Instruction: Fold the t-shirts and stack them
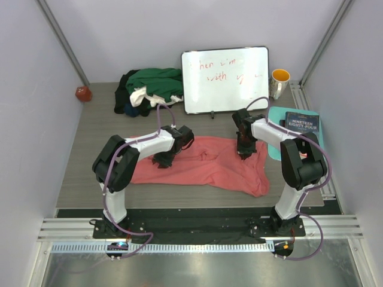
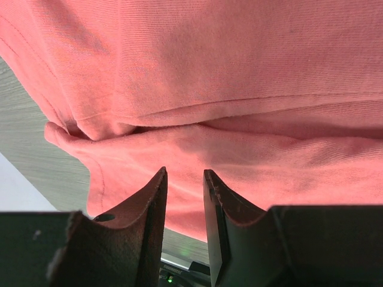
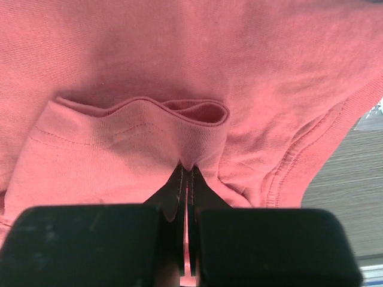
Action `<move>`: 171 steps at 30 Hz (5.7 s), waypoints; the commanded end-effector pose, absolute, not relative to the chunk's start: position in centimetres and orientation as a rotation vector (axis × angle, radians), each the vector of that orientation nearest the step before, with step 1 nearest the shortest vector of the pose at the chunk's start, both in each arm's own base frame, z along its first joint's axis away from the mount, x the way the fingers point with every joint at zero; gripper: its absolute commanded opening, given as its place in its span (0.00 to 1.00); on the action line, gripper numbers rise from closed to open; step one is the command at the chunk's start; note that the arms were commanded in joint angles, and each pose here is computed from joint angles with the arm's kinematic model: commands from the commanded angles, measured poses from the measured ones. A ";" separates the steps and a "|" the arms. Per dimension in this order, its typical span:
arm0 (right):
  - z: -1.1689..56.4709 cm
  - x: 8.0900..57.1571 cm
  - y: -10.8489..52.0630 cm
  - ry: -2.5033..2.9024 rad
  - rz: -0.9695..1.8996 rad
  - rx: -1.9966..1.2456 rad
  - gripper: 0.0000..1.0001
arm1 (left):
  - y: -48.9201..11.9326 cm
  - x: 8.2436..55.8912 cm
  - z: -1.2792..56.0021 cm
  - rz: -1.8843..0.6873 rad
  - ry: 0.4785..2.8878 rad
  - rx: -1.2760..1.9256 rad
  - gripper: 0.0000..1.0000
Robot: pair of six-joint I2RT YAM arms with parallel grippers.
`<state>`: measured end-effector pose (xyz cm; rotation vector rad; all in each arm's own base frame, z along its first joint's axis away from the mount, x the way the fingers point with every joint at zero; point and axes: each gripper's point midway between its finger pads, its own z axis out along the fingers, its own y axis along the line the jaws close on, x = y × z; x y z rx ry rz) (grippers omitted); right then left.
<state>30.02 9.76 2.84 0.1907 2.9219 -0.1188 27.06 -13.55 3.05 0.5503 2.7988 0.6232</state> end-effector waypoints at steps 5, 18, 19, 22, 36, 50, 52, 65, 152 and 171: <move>6.1 31.4 7.8 2.789 -0.232 0.235 0.01 | -13.8 27.5 3.1 0.631 2.782 0.558 0.32; 8.5 32.1 7.0 2.734 -0.266 0.249 0.01 | -13.5 27.6 3.1 0.656 2.776 0.549 0.32; 8.7 32.1 7.1 2.733 -0.255 0.248 0.01 | -13.3 27.6 3.2 0.669 2.773 0.550 0.32; 9.5 32.5 7.5 2.716 -0.219 0.254 0.01 | -13.2 27.7 3.3 0.687 2.762 0.538 0.32; 12.8 33.8 8.5 2.665 -0.133 0.213 0.01 | -12.3 28.1 2.6 0.792 2.748 0.502 0.25; 12.4 33.3 9.7 2.701 -0.040 0.192 0.01 | -11.5 29.6 5.4 0.782 2.630 0.416 0.47; 12.4 33.3 9.8 2.699 -0.035 0.192 0.01 | -11.6 29.8 5.0 0.761 2.658 0.412 0.46; 11.7 33.4 10.4 2.725 -0.003 0.149 0.01 | -11.5 29.5 2.0 0.771 2.757 0.447 0.42; 6.8 33.4 10.0 2.841 -0.056 0.152 0.19 | -9.9 30.5 1.4 0.823 2.795 0.386 0.22; 12.2 35.5 7.3 2.653 -0.226 0.199 0.30 | -8.5 31.8 7.5 0.835 2.589 0.231 0.49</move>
